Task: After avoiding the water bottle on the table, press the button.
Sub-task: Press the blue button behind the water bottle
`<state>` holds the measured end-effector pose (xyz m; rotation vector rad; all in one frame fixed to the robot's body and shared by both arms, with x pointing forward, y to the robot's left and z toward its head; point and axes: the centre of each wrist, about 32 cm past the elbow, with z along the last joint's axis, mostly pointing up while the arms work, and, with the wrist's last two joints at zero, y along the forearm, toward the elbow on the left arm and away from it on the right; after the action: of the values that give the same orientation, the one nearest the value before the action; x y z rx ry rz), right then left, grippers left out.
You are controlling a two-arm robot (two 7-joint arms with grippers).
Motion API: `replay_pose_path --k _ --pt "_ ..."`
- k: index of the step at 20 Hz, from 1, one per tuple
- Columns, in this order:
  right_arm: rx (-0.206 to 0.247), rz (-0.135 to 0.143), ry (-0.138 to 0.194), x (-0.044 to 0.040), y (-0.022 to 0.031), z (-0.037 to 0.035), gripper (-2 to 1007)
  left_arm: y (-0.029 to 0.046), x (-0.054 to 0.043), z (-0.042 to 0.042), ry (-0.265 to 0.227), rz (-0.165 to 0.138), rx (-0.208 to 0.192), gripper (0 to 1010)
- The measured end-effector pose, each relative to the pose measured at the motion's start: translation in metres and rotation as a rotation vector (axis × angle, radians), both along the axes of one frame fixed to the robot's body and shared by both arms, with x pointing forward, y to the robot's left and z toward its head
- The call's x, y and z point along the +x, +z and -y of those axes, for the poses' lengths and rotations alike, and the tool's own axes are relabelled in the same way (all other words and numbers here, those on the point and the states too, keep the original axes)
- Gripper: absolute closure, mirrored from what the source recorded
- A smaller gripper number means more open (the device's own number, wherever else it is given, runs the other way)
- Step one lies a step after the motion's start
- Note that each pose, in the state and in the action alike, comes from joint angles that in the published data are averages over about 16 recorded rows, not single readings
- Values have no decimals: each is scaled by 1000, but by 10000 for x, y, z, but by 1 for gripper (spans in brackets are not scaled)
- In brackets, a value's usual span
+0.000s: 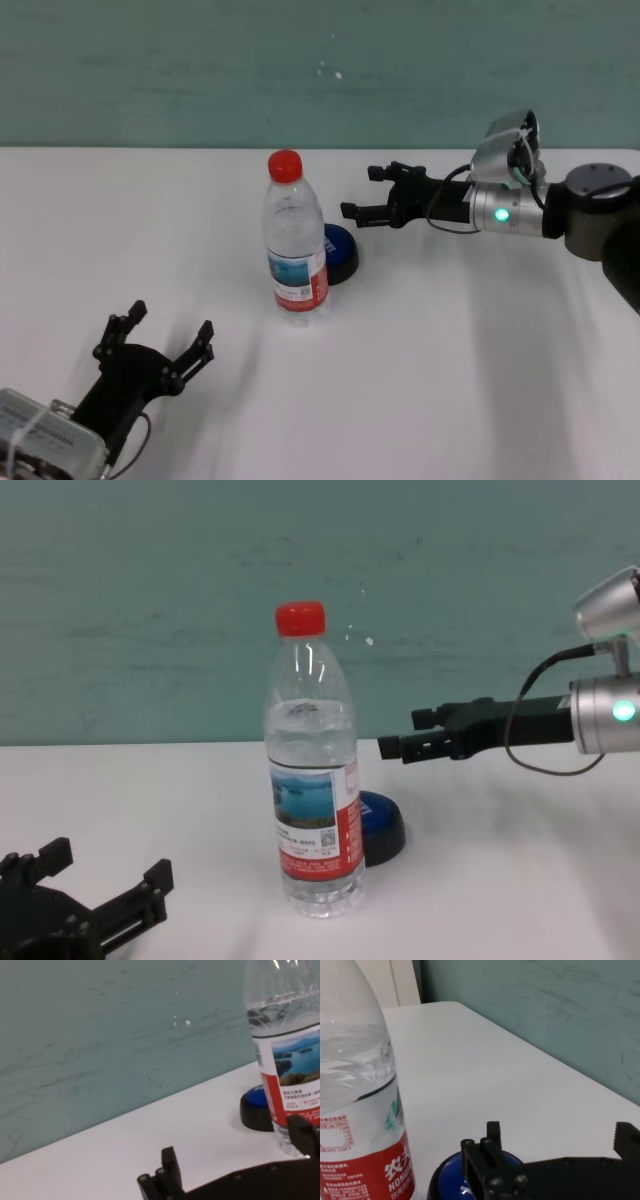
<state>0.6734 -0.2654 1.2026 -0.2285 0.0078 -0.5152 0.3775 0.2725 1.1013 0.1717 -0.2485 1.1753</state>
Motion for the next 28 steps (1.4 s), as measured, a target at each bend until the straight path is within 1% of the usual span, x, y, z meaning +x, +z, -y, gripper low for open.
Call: replay_pose_path --k 7,14,21,28 --pt "4 -7 16 56 -36 -79 1 0 0 0 0 0 0 10" --pt "9 -18 24 82 -83 -117 1 0 0 0 0 0 0 10" --pt "19 -32 27 55 -169 -148 1 0 0 0 0 0 0 10" --pt "27 -41 15 -12 -254 -154 1 0 0 0 0 0 0 10"
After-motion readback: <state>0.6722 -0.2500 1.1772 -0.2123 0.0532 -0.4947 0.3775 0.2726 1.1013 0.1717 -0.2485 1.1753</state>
